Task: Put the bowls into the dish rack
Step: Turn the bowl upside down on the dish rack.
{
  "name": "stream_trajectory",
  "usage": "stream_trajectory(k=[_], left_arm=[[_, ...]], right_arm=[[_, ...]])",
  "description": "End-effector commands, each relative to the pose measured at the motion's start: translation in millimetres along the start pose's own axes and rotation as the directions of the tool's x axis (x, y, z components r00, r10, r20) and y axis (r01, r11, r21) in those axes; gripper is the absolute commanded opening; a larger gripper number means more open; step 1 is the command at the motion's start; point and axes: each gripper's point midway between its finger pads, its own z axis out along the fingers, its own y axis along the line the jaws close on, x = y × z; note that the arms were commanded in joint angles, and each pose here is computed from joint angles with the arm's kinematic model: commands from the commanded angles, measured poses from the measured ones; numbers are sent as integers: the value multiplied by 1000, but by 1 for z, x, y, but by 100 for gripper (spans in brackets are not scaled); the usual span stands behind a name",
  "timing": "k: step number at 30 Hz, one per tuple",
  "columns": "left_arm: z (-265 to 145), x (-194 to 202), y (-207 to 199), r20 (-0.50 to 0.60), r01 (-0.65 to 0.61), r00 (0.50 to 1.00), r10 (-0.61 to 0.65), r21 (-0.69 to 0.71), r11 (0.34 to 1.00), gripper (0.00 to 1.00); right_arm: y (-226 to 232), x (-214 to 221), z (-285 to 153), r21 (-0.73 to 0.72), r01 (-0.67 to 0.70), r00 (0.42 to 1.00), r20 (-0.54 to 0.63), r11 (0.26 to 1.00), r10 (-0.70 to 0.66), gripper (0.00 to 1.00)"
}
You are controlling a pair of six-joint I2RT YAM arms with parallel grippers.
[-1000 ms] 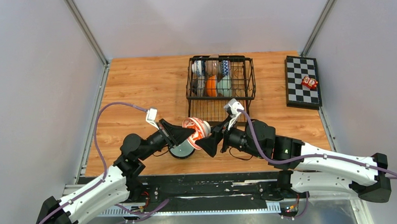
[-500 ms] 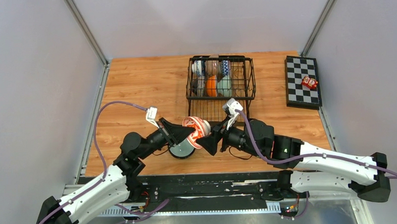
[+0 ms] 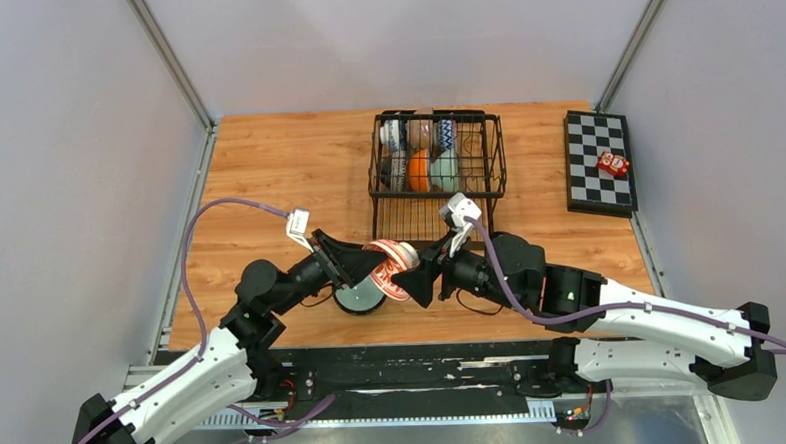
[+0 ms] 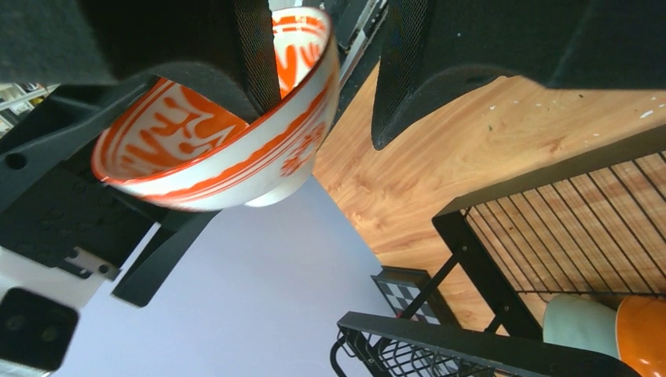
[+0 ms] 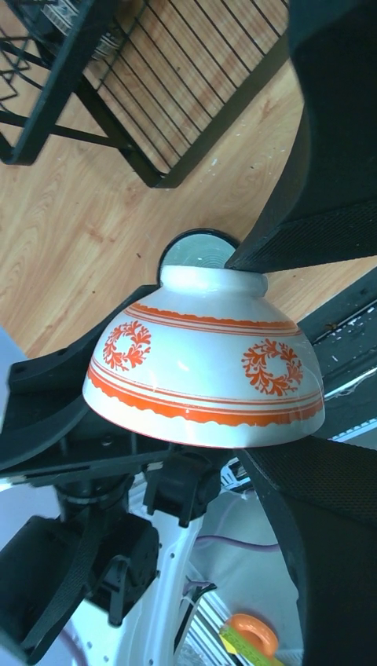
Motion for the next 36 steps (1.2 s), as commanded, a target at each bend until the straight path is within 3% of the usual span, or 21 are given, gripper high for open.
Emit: stream_trajectory(k=[1,11,18,23,29,36], left_arm=[[-1,-9,1,22,-30,999,31,-35,999,48],[0,-8,2,14,-25,1000,26,-37,999,48],[5,-7,-3,0,-23,1000,23,-10,1000,1],[6,-13,-7,15,-34,999,34,-1,999,0],[8,-21,-15,19,-61,998,61,8,998,0],[10,-26,-21,23,-80,997,80,9,997,0]], right_arm=[[20,-45,-10,-59,15,994,113,998,-9,2],[23,-50,-9,-67,16,993,120,998,-8,2],[33,-46,-5,-114,13,995,104,993,-1,3],[35,-40,-8,-139,20,996,83,990,-9,4],[32,-24,-14,-146,24,999,32,989,-19,50],[35,-6,-19,-180,33,998,-38,983,-40,78]])
